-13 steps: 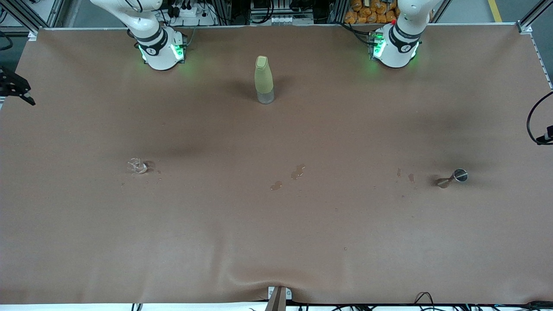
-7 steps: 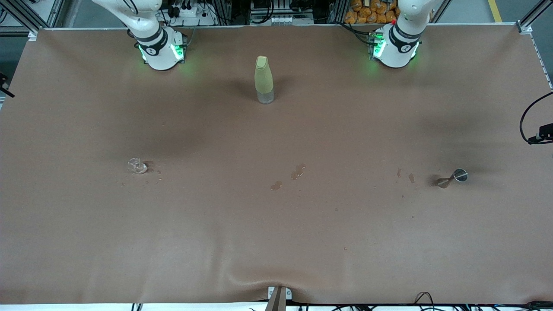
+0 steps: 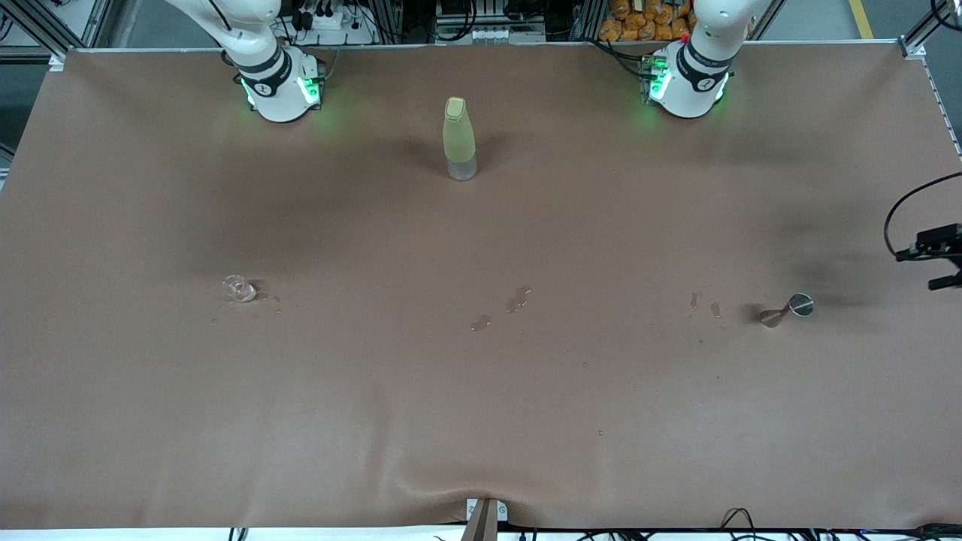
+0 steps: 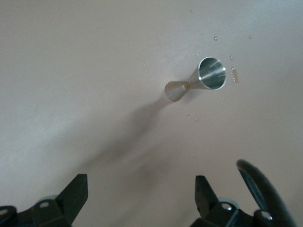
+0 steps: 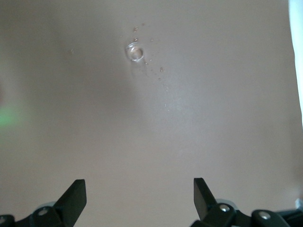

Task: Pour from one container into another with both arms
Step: 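Lower the right gripper to the beaker while the left gripper reaches the jigger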

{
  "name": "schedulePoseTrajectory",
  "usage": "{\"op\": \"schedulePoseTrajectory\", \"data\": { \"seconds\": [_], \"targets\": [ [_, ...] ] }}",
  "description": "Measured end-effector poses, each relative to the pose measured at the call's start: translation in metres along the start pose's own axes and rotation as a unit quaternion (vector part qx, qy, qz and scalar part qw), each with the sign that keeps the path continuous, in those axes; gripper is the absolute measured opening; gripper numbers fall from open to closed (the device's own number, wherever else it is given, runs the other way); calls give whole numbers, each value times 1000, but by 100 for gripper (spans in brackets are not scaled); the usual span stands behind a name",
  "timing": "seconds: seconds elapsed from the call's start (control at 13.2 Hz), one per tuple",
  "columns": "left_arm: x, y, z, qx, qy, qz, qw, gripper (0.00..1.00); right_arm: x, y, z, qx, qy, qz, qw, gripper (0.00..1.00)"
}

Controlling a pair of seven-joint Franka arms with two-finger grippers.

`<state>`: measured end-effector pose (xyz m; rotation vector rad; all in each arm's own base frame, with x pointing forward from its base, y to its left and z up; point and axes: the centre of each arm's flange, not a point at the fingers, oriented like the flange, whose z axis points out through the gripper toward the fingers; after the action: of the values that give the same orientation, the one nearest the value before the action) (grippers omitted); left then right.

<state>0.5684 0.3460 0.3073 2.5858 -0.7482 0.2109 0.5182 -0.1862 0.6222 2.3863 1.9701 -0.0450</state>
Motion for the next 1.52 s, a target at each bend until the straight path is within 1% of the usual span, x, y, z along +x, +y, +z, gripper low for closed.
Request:
{"op": "schedulePoseTrajectory", "data": {
  "seconds": [0.15,0.3,0.45,0.68,0.83,0.99,1.21,1.36,1.52],
  "targets": [
    [-12,-24,33,-17,32,39,999,100,1,2,7,4,1,-42,999,100],
    [-28,-45,62,-34,79,92,992,100,5,5,20,5,8,-63,998,100],
    [-40,-57,84,-44,113,118,986,100,9,8,49,4,30,-77,997,100],
    [-43,-62,108,-59,143,115,981,100,-2,6,101,2,81,-81,993,100],
    [-43,-64,122,-64,171,134,974,100,-13,1,130,-1,113,-82,990,100],
    [-46,-65,135,-69,181,147,970,100,-23,-3,160,0,151,-86,985,100],
    [-49,-65,155,-90,196,141,966,100,-36,-4,214,1,220,-99,970,100],
    [-48,-59,167,-121,212,139,960,100,-43,-2,254,0,263,-108,959,100],
    [-44,-50,177,-155,217,144,953,100,-44,-1,288,-2,298,-115,948,100]
  ]
}}
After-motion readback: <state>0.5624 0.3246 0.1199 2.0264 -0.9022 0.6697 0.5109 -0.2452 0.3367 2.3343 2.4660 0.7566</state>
